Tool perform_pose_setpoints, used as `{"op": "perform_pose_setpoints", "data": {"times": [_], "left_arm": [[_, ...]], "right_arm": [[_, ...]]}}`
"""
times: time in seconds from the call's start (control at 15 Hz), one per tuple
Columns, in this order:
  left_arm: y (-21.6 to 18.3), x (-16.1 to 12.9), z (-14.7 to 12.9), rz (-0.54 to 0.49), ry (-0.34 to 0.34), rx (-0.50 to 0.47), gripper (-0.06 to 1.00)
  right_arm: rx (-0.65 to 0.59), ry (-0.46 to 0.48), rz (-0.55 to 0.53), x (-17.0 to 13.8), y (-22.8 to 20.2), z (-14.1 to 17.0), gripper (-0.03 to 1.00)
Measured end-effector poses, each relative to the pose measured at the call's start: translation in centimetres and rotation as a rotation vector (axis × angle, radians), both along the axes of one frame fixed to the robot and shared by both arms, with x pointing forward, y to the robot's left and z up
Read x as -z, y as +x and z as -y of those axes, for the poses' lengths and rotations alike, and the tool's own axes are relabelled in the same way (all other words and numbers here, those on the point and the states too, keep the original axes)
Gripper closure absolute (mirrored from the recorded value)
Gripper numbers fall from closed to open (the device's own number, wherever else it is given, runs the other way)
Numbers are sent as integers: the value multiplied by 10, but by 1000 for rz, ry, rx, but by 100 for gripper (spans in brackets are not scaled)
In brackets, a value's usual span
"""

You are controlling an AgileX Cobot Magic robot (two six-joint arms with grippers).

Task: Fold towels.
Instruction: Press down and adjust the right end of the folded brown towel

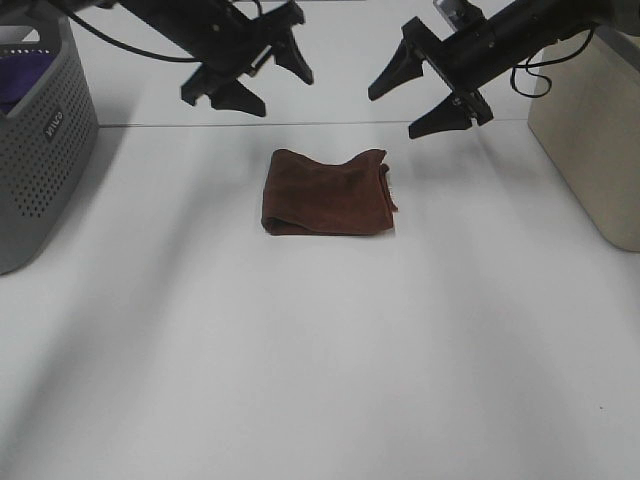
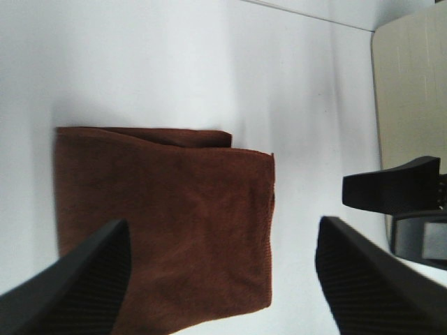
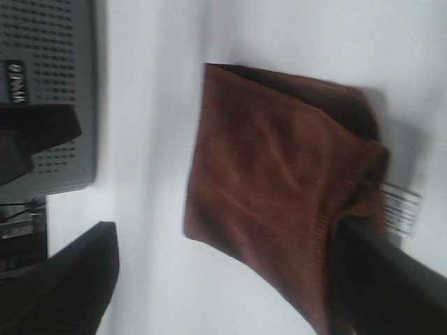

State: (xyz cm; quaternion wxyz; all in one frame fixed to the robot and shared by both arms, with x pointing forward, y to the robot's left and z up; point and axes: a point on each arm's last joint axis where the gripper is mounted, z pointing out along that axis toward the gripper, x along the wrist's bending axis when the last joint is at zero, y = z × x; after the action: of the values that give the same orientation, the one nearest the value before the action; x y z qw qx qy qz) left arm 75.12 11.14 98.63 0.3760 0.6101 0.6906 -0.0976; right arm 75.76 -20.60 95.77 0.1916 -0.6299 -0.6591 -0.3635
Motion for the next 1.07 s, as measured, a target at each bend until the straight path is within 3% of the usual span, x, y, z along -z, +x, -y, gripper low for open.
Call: {"op": "perform_pose_setpoints", "data": {"times": [0.07, 0.13, 0.53, 0.67, 1.07], "left_arm": [[2, -9, -24, -10, 13, 2, 26], [1, -9, -30, -25, 24, 16, 26], [-3, -5, -34, -59, 78, 58, 26], [-4, -5, -34, -72, 80, 67, 26], [-5, -4, -34, -76, 81, 70, 26]], "right_arm": [[-14, 79, 19, -5, 0, -7, 18], [-31, 102, 17, -2, -2, -13, 19], [-122, 159, -90, 71, -9, -52, 20], [-109, 150, -117, 87, -8, -44, 20], [-40, 55, -104, 85, 0, 8, 20]]}}
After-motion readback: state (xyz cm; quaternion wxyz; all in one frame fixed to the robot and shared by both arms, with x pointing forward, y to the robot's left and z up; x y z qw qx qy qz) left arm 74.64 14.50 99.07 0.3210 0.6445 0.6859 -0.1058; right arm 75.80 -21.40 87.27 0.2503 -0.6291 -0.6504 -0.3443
